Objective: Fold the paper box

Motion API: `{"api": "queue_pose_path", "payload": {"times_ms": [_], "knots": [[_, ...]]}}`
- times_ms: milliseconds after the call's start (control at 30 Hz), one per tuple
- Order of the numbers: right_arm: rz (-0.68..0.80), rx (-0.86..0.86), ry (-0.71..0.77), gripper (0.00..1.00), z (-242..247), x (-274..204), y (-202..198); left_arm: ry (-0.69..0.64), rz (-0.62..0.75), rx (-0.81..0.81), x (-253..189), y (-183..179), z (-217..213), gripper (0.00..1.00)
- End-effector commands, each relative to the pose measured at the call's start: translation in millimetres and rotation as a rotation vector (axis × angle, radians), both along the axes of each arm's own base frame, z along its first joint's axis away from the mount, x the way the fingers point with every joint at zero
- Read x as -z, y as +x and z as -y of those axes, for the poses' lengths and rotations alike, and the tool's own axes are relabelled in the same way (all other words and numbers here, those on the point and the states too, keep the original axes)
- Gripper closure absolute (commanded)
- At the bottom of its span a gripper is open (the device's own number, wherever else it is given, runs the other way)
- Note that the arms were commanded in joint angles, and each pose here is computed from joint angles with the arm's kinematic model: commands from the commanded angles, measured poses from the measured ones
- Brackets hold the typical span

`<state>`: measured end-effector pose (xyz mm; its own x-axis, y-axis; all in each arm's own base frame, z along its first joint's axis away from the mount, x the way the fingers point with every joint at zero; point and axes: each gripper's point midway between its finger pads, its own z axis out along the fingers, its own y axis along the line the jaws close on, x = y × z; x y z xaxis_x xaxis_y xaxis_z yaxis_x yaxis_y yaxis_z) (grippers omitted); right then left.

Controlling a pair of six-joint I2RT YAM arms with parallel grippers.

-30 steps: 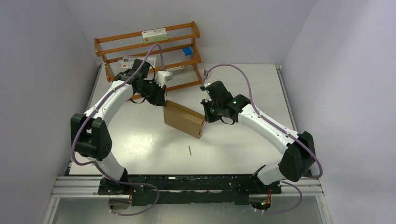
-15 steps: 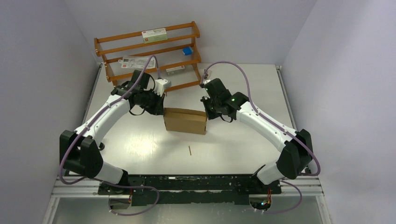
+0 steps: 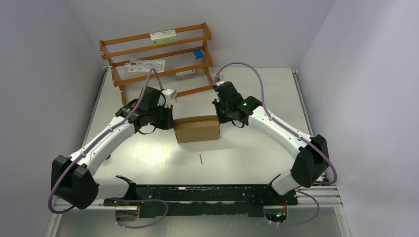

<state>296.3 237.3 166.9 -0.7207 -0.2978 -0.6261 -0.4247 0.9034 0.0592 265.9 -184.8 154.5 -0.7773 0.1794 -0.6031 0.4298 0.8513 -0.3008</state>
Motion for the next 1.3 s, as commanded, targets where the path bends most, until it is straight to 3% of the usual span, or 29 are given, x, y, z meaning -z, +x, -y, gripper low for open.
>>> {"api": "queue_pose_path", "payload": {"times_ms": [0, 900, 1100, 1267], "knots": [[0.018, 0.035, 0.099, 1.0, -20, -9, 4, -0.088, 0.055, -0.061, -15, 11, 19, 0.95], [0.077, 0.101, 0.08, 1.0, -7, 19, -16, -0.131, 0.037, -0.089, -3, -2, 26, 0.94], [0.095, 0.096, 0.048, 1.0, 4, 28, -21, -0.113, 0.052, -0.111, -7, 0, 20, 0.87], [0.109, 0.088, 0.035, 1.0, 6, 27, -21, -0.102, 0.106, -0.141, -23, 5, 13, 0.74]]}}
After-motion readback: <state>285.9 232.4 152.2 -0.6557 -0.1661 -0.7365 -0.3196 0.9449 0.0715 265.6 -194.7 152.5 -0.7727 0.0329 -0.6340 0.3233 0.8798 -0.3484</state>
